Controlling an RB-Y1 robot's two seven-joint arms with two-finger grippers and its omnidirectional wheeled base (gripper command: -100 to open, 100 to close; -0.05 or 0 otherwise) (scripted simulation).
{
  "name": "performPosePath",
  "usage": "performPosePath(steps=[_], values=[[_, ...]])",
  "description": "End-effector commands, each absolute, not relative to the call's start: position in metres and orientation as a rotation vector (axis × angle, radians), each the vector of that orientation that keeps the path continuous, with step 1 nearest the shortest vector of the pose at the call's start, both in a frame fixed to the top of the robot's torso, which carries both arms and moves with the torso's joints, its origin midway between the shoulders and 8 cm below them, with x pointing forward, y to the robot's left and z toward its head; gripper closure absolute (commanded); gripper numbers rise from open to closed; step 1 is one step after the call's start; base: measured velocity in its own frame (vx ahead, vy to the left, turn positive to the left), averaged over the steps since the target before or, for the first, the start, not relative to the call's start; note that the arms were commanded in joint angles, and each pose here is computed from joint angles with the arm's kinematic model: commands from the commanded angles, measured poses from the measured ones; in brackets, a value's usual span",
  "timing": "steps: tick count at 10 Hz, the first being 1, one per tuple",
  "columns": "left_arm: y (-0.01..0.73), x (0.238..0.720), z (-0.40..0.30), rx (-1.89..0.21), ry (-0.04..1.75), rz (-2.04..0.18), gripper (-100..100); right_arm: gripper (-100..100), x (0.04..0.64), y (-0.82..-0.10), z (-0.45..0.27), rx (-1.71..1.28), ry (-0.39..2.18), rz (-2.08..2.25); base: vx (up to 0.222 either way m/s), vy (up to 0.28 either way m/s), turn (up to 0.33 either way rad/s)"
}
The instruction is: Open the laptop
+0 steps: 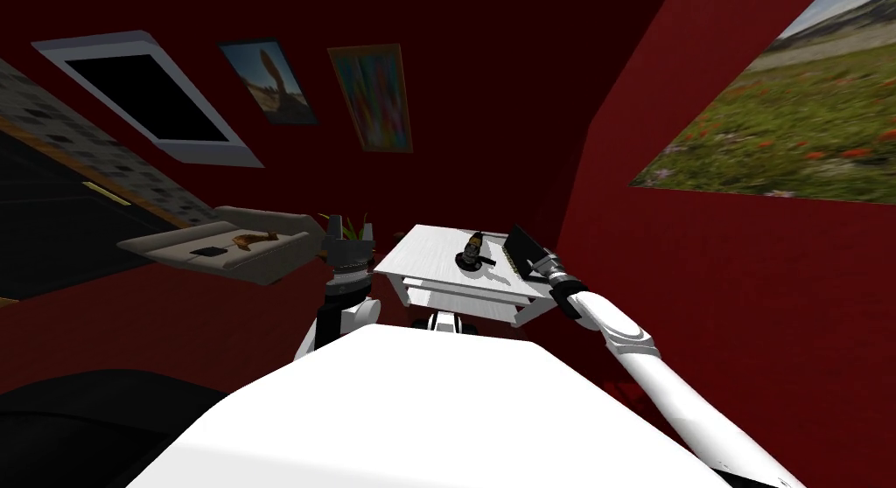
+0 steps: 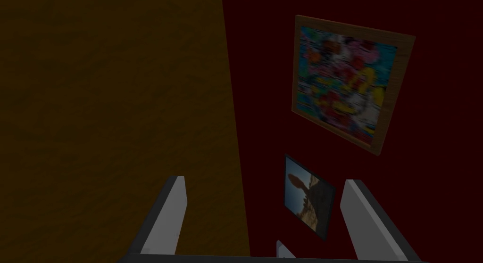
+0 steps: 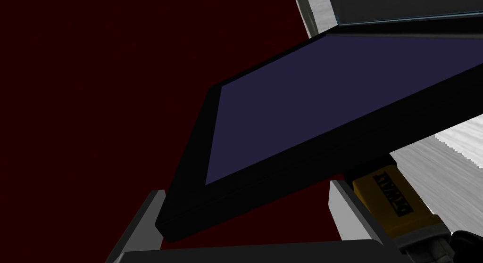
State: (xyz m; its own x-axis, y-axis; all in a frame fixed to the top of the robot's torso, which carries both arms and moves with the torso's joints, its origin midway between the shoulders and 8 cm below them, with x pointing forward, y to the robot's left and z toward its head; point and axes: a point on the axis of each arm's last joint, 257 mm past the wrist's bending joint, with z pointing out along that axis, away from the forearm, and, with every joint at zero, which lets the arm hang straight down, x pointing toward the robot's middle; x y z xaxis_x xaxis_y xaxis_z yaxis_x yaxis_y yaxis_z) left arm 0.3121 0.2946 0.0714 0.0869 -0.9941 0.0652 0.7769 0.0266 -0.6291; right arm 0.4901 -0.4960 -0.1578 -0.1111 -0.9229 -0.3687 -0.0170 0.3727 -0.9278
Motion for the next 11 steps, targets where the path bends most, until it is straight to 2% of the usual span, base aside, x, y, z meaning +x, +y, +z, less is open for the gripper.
performPosePath(steps=[1, 6, 11], values=[[0.295, 0.312, 0.071, -0.598, 0.455, -1.443, 0, -100, 0.507, -0.488, -0.158, -0.887, 1.468, -0.954, -0.024, -0.007, -0.005], [0.295, 0.312, 0.071, -0.598, 0.455, -1.443, 0, -100, 0.551, -0.475, -0.168, -0.921, 1.475, -0.941, -0.062, -0.010, -0.025], [0.295, 0.312, 0.071, -0.598, 0.455, -1.443, 0, -100, 0.579, -0.471, -0.150, -0.914, 1.449, -0.955, -0.038, -0.003, -0.011]])
